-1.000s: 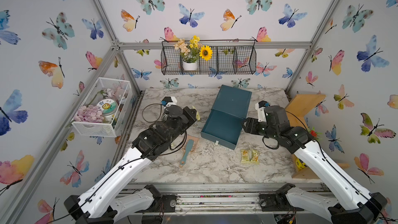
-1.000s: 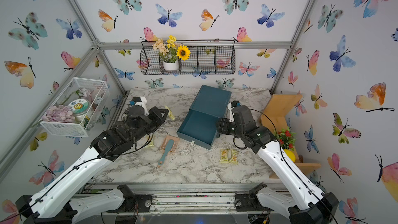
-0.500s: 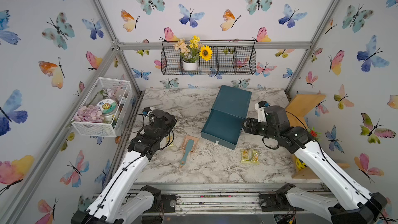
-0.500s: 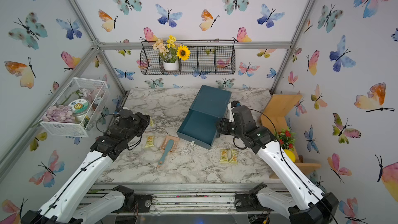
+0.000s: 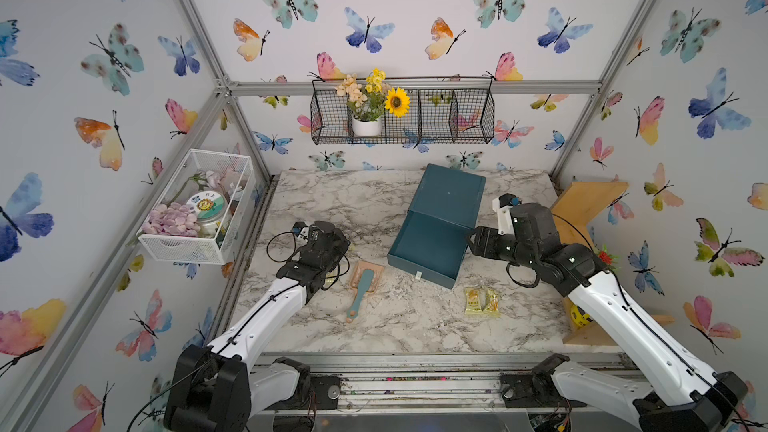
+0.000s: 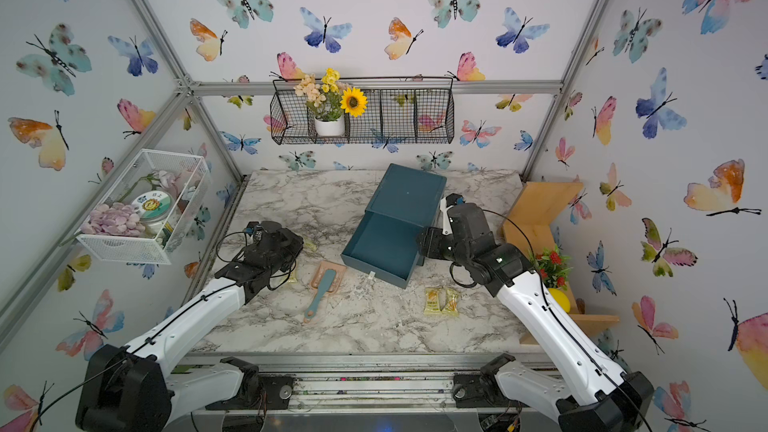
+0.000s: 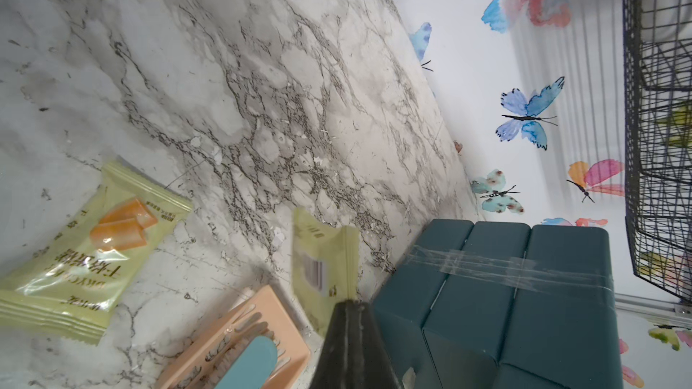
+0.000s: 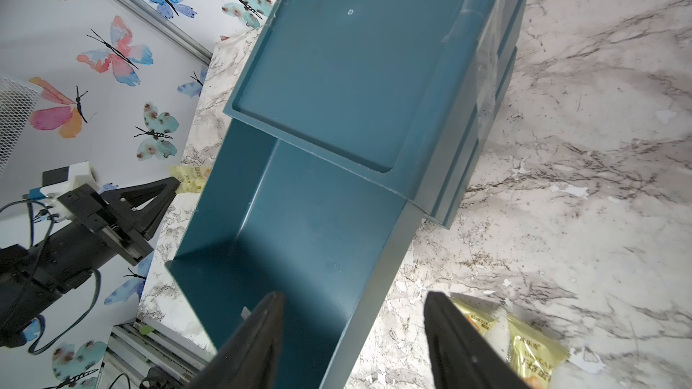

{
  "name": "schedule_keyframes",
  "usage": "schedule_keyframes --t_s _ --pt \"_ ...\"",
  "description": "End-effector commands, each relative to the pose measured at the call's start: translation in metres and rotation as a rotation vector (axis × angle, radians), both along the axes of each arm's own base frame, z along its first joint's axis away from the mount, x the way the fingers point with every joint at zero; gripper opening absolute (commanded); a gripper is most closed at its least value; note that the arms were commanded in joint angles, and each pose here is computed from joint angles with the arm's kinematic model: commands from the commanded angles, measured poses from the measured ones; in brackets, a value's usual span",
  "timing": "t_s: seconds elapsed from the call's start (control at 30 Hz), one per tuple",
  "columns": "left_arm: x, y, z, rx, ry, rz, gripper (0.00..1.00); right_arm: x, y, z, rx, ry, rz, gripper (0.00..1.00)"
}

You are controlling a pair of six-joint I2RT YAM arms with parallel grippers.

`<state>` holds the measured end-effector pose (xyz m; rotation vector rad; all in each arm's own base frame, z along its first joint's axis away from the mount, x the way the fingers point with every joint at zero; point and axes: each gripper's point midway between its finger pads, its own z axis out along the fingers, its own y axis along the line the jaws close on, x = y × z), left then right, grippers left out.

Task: Take the cookies out of the drawer
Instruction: Place the cookie at the center of the board.

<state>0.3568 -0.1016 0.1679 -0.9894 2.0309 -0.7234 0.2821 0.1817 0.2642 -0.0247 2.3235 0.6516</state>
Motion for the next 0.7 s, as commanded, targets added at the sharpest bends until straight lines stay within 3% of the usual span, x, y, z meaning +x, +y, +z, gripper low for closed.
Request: schedule_keyframes --t_s 0.0,0.3,0.67 --pt "0.015 0.007 0.001 -0.023 -0.056 0.052 0.00 0.002 0.002 0.014 0.012 -0.032 0.015 0.64" --pt "0.018 0.013 -0.035 -0.044 -0.049 0.084 0.00 0.004 0.004 0.014 0.009 -0.035 0.021 0.64" --pt "-0.006 0.018 -0.070 -0.068 0.016 0.098 0.00 0.004 0.005 0.012 0.018 -0.029 0.022 0.64"
